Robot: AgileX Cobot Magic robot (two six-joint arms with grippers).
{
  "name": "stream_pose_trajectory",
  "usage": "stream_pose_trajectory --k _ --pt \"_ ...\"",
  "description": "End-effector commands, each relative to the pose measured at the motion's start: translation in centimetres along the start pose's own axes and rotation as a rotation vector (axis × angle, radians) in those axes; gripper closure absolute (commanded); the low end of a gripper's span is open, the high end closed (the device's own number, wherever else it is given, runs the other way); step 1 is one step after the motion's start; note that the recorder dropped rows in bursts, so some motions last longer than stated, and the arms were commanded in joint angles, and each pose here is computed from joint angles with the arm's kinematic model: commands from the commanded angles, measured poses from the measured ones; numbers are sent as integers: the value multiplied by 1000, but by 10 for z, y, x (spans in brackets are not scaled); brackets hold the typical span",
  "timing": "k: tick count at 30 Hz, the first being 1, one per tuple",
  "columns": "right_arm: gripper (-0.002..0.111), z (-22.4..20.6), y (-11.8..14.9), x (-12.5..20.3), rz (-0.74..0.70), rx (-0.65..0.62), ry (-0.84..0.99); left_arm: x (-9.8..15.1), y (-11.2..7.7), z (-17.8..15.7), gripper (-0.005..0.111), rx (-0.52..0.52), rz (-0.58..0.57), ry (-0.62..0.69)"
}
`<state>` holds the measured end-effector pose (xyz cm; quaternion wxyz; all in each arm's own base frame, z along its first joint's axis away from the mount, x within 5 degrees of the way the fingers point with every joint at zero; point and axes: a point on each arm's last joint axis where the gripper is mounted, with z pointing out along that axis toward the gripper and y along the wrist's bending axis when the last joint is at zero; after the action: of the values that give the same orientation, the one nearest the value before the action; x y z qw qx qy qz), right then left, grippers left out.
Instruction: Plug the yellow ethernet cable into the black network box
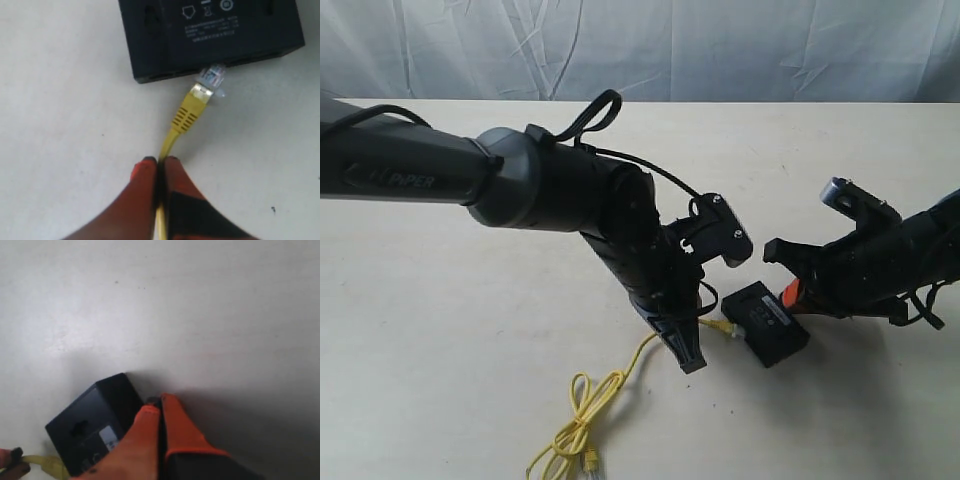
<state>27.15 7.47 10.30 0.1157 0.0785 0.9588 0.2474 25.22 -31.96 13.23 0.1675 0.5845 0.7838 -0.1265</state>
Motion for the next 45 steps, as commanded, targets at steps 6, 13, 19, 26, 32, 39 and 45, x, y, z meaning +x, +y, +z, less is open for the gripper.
stream_pose_trajectory --k 6,13,19,26,32,39,45 --pt "109 -4 0 -3 0 14 -28 -3 9 -6 107 -35 -63 -37" --pt "109 -4 0 -3 16 16 -29 -4 7 -6 107 -12 -102 -49" --pt "109 -4 1 -2 12 7 -18 -5 6 -6 107 -8 -80 -56" --pt "109 -4 4 1 -22 -27 19 -5 5 -1 107 14 -58 -67" --pt "109 -4 4 1 -38 -28 18 -3 5 2 107 10 -37 -50" --pt "109 -9 3 -3 -46 1 -30 -1 9 1 107 5 -41 -45" --pt "109 -25 7 -9 -88 43 -105 2 20 -4 100 -13 -75 -51"
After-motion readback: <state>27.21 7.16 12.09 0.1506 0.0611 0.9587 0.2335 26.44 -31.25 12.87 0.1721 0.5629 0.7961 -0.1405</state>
